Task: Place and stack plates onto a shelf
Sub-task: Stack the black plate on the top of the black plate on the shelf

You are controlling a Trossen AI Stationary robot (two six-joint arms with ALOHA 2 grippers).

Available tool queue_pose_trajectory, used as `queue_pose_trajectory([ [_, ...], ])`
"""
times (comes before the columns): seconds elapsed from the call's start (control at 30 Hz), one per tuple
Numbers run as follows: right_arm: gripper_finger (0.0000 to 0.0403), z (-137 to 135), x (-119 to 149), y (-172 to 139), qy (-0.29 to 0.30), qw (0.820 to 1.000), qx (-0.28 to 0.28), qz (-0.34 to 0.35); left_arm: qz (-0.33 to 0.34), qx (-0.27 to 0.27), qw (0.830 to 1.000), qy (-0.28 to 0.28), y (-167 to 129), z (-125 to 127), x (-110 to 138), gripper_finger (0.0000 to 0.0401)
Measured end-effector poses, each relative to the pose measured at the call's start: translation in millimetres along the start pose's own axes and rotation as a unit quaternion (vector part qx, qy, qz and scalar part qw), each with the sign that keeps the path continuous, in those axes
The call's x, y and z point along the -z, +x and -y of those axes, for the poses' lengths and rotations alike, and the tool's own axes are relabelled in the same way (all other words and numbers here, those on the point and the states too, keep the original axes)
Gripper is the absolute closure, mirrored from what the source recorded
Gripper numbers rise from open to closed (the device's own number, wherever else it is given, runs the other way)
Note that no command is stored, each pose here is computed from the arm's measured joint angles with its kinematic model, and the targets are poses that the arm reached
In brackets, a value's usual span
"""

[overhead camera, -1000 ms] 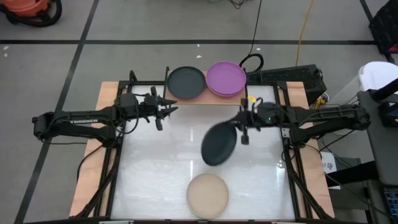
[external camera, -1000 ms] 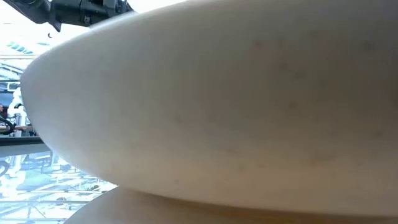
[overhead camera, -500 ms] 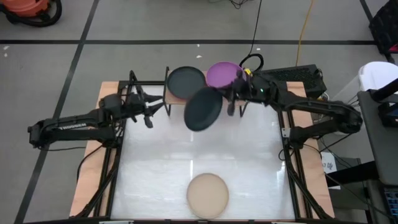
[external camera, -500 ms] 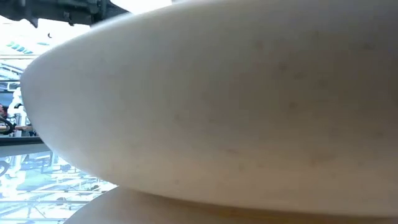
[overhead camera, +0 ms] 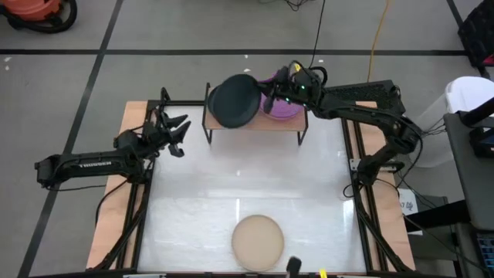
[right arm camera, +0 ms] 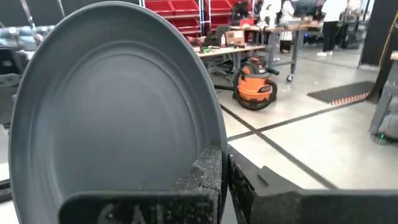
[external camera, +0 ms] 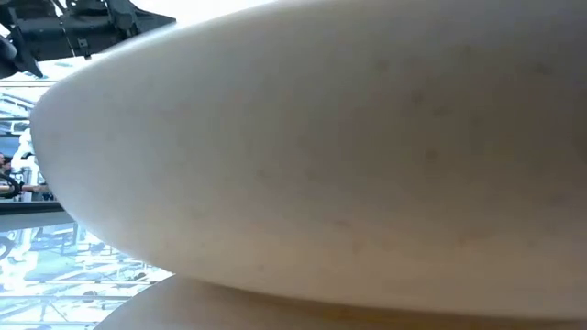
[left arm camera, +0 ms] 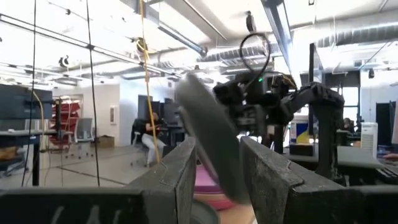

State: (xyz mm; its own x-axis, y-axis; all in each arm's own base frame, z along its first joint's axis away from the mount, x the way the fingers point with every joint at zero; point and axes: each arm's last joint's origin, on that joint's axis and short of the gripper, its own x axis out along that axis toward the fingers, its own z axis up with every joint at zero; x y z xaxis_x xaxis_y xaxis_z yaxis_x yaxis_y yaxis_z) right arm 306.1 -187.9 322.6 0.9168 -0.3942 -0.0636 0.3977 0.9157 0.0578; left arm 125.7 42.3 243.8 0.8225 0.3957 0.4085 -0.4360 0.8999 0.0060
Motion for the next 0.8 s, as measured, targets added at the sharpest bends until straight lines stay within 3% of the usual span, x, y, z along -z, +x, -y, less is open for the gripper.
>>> queue_pose_trajectory([
  [0.43,0.0401,37.5,42.2,30.6,0.078,0.997,0.001,-0.011,0.002,-0.001,1.000,0.000,0.1,0.0,-0.4,0.0272],
  [0.8,0.0362,39.1,45.9,32.6,0.080,0.997,0.003,-0.014,0.003,-0.001,1.000,-0.003,0.1,-0.1,-0.6,0.0272],
])
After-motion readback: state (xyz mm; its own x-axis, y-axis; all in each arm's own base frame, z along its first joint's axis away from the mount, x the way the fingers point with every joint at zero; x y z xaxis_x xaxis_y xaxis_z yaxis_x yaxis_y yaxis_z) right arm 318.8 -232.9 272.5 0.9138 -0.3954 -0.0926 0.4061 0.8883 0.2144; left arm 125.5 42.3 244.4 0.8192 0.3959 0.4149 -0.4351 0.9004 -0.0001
